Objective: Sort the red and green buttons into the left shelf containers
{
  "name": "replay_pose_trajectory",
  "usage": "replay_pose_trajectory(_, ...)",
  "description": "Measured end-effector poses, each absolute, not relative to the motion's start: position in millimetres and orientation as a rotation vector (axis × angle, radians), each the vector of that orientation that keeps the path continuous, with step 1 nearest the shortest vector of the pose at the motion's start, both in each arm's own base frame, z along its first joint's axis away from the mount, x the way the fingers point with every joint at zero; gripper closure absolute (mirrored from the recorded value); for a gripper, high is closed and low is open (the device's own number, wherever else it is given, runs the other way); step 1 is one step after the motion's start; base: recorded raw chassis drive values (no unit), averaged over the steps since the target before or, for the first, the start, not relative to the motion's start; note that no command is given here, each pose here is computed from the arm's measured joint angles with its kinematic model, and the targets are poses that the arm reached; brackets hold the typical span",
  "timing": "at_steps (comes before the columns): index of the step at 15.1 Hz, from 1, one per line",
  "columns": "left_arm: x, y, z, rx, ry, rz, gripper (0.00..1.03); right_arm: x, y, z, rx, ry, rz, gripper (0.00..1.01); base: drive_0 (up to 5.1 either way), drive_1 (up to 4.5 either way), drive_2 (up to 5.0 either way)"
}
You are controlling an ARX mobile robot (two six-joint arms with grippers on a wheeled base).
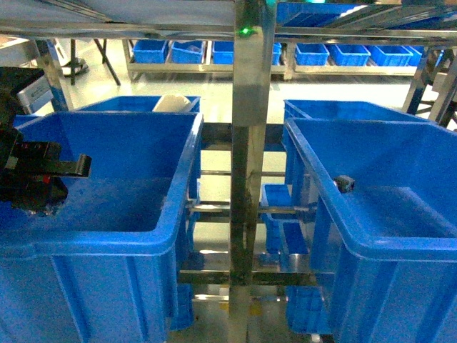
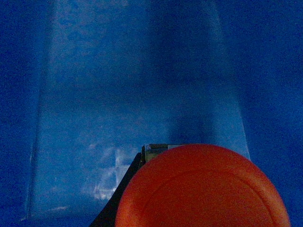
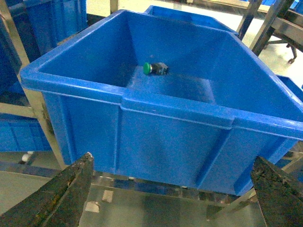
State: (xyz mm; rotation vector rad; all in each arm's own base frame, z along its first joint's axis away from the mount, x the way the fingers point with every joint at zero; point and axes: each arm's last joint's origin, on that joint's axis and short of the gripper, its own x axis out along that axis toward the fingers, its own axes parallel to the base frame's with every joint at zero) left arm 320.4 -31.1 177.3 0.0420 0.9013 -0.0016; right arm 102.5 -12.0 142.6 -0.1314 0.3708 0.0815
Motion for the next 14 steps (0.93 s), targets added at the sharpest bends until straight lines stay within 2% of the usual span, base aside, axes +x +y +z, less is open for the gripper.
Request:
replay_pose_trajectory(5, 328, -23, 173, 0.016, 0.933, -0.004, 0.77, 103, -12, 143, -0.131, 0.371, 0.082, 0.03, 0.0, 0.0, 0.0)
replay_pose_trajectory(7, 340, -14, 167, -0.027, 0.947, -0.006, 0.77, 103, -12, 143, -0.131, 0.371, 0.082, 0.03, 0.0, 0.0, 0.0)
replay_pose_trajectory(9, 352, -3, 163, -0.074, 0.944, 0.023, 0.77, 103, -12, 143, -0.131, 0.371, 0.082, 0.03, 0.0, 0.0, 0.0)
replay_pose_trajectory(10, 356, 1, 163, -0.092, 0.928, 0.035, 0.77, 103, -12, 143, -0.131, 0.371, 0.082, 0.03, 0.0, 0.0, 0.0)
replay_pose_trajectory(12, 367, 8, 169, -0.126, 0.811, 0.038, 0.77, 103, -12, 143, -0.131, 0.371, 0.082, 0.03, 0.0, 0.0, 0.0)
replay_pose_trajectory(14, 371, 15, 168, -0.147, 0.795, 0.06, 0.77, 102, -12, 143, -0.131, 0.372, 0.082, 0.03, 0.0, 0.0, 0.0)
